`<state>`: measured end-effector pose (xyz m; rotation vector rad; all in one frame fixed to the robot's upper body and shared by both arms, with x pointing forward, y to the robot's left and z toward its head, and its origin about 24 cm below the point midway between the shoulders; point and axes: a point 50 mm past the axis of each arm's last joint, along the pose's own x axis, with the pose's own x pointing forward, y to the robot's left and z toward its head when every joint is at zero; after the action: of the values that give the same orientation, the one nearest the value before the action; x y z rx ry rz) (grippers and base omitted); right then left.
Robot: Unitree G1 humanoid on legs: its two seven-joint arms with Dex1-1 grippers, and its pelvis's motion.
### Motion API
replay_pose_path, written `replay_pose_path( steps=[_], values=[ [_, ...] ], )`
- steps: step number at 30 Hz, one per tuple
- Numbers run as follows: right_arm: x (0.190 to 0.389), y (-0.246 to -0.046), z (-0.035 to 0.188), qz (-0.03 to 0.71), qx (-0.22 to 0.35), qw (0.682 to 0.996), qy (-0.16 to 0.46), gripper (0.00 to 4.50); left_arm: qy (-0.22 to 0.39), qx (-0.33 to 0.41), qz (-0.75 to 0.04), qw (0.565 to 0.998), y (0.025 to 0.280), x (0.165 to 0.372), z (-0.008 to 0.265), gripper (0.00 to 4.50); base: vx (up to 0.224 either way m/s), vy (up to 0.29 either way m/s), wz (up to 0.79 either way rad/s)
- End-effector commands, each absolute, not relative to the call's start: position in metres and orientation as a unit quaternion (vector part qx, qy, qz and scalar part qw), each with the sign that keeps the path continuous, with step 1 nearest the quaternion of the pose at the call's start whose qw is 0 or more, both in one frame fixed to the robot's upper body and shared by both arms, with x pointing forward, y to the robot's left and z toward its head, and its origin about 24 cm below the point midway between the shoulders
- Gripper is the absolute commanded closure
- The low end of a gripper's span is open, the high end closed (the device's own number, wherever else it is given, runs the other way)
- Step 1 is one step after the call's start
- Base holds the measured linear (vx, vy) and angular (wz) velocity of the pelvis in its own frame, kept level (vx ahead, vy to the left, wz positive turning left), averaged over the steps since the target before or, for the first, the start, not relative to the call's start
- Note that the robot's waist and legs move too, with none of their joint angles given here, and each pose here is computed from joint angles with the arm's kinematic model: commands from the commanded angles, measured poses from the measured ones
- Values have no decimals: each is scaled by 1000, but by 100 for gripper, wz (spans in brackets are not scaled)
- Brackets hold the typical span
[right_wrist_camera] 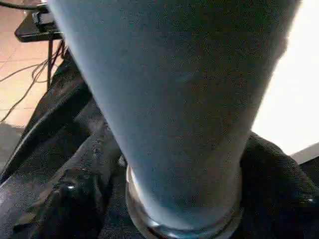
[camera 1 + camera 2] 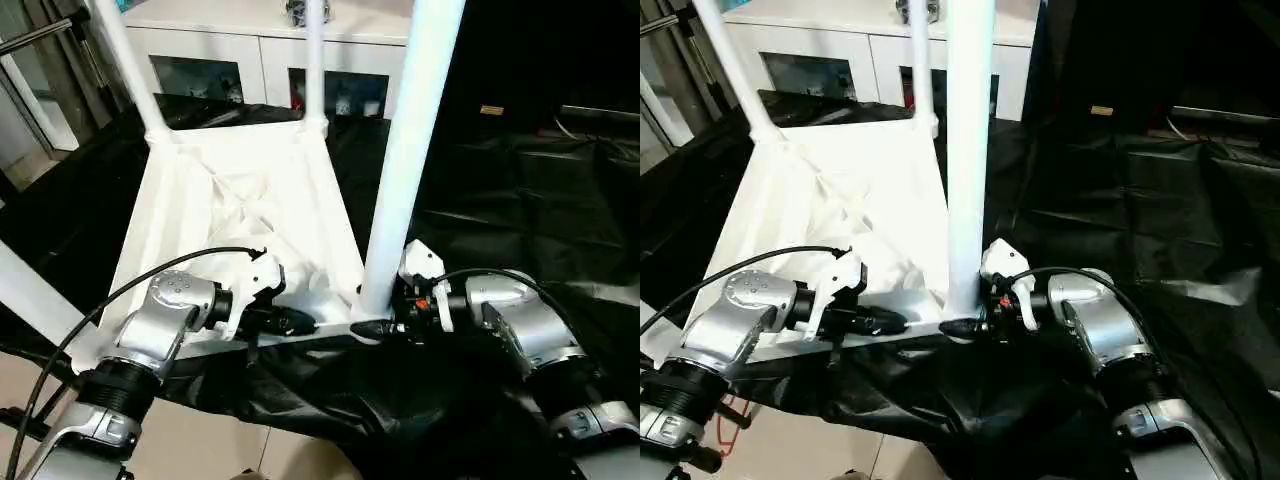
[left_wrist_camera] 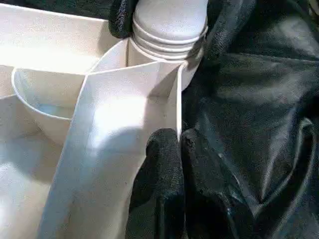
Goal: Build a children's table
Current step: Rotate leg to tighten
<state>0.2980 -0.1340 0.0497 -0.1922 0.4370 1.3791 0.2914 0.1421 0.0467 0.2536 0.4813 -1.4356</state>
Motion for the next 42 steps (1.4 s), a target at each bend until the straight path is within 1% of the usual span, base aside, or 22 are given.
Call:
replay_pose_path(
  steps=[1,5,9,10,11,12,13,14,16,17,21,26,27,32,33,35,37,38,39,40,41,42],
  values=[
    [285,-111,42,679,-80,698,212,123,197,112,-677,700,125,289,51,450,0,0,0],
    [283,-107,41,679,-71,699,213,155,196,111,-676,702,122,288,50,450,0,0,0],
    [284,-104,36,662,-70,716,210,175,193,112,-657,720,119,292,48,450,0,0,0],
    [297,-101,25,581,-78,781,216,178,189,115,-618,754,115,301,46,450,0,0,0],
    [301,-100,21,549,-81,802,220,180,187,115,-604,766,113,304,46,450,0,0,0],
    [301,-100,21,549,-81,802,220,180,187,115,-604,766,113,304,46,450,-54,1,-5],
    [308,-99,17,503,-84,832,219,181,184,113,-585,782,109,308,46,450,-54,1,-5],
    [308,-99,17,503,-84,832,219,182,184,113,-585,782,109,308,46,450,-54,11,-6],
    [315,-91,11,439,-28,869,227,183,180,111,-548,809,95,317,46,450,0,0,0],
    [315,-90,11,438,-27,869,227,183,180,111,-547,810,95,317,46,450,0,0,0],
    [318,-68,4,371,-10,897,240,184,175,113,-492,846,76,326,46,450,0,0,0],
    [319,-53,4,362,-17,903,233,184,170,117,-482,852,66,327,46,450,0,0,0],
    [320,-51,5,364,-17,903,229,128,166,117,-485,850,64,326,46,450,0,0,0],
    [321,-54,10,384,-2,897,220,77,161,116,-503,841,67,323,47,450,0,0,0],
    [321,-54,10,384,-2,897,220,77,161,116,-503,841,67,323,47,450,0,0,0],
    [319,-59,17,433,-12,878,203,56,157,116,-531,825,74,319,47,450,0,0,0],
    [315,-66,22,483,-26,855,186,56,158,116,-551,811,80,315,47,450,0,0,0],
    [315,-67,23,487,-27,853,186,56,159,115,-553,810,81,314,47,450,0,0,0],
    [311,-76,27,526,-39,830,181,56,165,116,-570,797,88,311,46,450,53,-16,3],
    [311,-76,27,526,-39,830,181,56,165,116,-570,797,88,311,46,450,53,-16,3],
    [308,-85,30,556,-50,810,182,56,174,121,-582,785,95,309,45,450,52,-21,1],
    [307,-86,31,559,-51,808,182,56,175,122,-583,784,95,308,45,450,0,0,0]
  ],
)
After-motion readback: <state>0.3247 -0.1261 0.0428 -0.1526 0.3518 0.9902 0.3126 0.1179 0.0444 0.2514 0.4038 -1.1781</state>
